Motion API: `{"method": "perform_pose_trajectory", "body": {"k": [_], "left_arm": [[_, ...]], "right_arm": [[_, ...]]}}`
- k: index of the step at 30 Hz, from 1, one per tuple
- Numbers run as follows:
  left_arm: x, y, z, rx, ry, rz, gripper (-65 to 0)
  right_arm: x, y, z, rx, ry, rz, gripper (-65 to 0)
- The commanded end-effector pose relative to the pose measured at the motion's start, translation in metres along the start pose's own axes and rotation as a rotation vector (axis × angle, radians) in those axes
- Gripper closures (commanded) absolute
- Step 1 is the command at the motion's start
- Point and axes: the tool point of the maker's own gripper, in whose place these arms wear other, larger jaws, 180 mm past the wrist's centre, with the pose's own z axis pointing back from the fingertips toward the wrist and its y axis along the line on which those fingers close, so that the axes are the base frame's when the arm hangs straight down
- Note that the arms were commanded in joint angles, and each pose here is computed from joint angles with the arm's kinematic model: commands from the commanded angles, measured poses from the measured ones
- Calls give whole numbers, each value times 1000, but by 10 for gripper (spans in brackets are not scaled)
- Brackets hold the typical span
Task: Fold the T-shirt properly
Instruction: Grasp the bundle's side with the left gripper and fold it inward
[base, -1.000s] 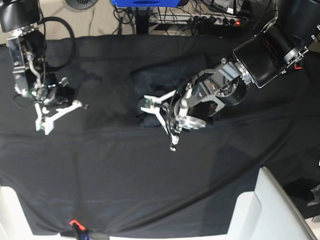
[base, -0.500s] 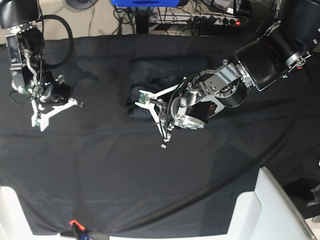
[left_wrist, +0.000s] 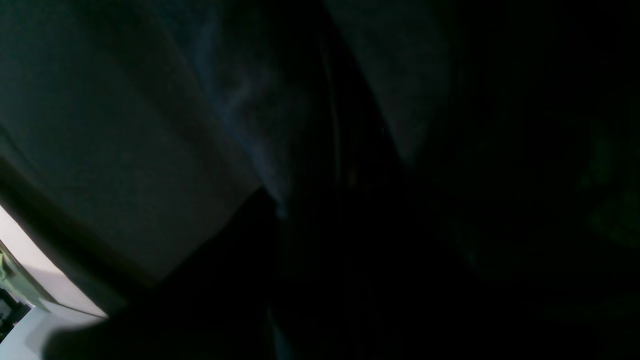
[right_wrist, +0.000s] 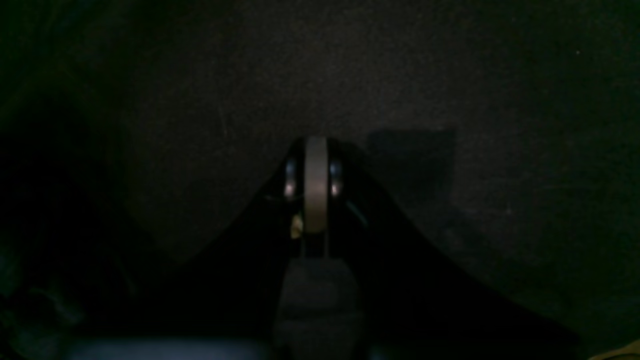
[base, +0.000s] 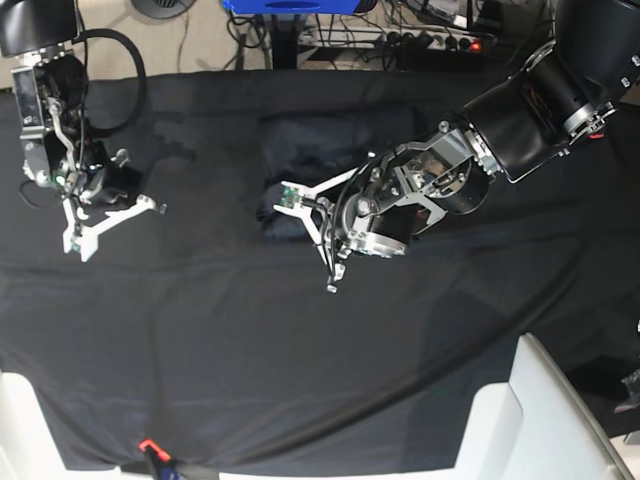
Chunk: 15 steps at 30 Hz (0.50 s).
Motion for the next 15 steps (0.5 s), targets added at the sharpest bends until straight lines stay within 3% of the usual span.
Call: {"method": "perform_pose_trajectory", "body": {"k": [1,15], "left_arm": [[0,18,6,42,-4,1,0],[11,27,-6,25,6,10,0]], "right_arm": [[15,0,4,5,-44,5,0],[11,-2,3,0,-37,5,0]]}}
